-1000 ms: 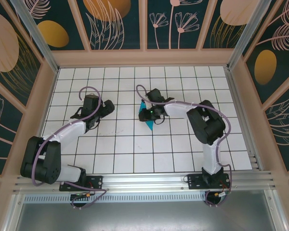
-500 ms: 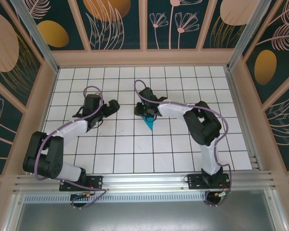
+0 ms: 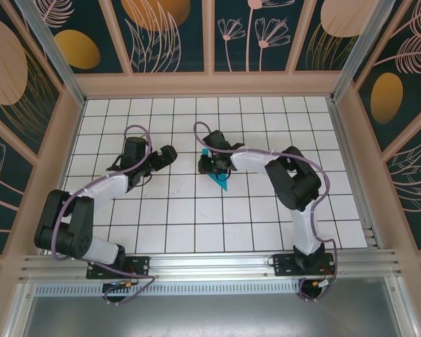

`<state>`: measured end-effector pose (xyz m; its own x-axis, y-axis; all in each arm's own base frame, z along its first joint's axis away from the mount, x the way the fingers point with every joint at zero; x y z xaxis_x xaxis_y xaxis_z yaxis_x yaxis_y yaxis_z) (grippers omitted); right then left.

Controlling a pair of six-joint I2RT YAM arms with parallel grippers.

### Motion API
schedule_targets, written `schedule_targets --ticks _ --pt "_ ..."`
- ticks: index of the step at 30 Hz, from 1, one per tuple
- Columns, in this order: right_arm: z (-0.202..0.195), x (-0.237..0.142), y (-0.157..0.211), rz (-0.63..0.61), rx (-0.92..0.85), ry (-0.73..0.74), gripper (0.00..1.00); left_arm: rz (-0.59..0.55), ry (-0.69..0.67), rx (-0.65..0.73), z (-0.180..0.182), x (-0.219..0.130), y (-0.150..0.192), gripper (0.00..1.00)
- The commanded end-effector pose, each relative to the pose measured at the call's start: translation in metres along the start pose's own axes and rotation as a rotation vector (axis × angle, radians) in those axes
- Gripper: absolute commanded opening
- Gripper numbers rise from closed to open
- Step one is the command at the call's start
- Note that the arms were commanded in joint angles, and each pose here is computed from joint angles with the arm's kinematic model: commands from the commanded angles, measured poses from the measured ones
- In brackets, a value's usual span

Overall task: Fold a paper plane with a square sheet of paper (pick it up from the middle)
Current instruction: Rotate the paper at the center of the table, then fold the wing for the fifth time at the center of the table.

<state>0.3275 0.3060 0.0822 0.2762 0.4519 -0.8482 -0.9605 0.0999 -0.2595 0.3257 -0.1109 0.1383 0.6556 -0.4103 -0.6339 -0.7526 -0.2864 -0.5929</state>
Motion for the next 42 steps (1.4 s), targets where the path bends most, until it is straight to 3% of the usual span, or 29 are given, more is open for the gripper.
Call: schedule_targets --ticks 1,7,12,29,42 --pt "-0.018 -0.024 0.013 0.060 -0.086 0.011 0.29 -0.005 0.067 -0.008 -0.004 0.002 -0.001 0.99" --pt "-0.011 -0.065 -0.004 -0.137 0.101 -0.123 0.29 0.007 0.162 -0.048 -0.012 0.002 0.005 0.98" --pt "-0.039 -0.074 0.001 -0.213 0.292 -0.143 0.26 0.039 0.252 -0.082 -0.025 0.004 0.014 0.96" --pt "-0.080 -0.045 0.012 -0.117 0.413 -0.121 0.24 0.257 0.424 -0.148 -0.087 0.044 0.052 0.74" --pt "-0.116 -0.037 0.021 -0.053 0.489 -0.128 0.24 0.379 0.410 -0.178 -0.105 0.070 0.073 0.69"
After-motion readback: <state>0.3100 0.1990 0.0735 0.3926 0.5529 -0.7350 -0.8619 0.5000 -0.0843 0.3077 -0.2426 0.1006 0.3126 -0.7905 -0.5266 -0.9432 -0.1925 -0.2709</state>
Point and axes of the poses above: each hand's point on the last joint's axis, 136 mm out from that joint toward the fingers, its own x axis out along the fingers, its own z axis along the line the jaws close on, y = z × x, the point moved 7 cm from there along -x, back along the fingers, and after that the axes turned 13 degrees about x, right-handed, at the moved point
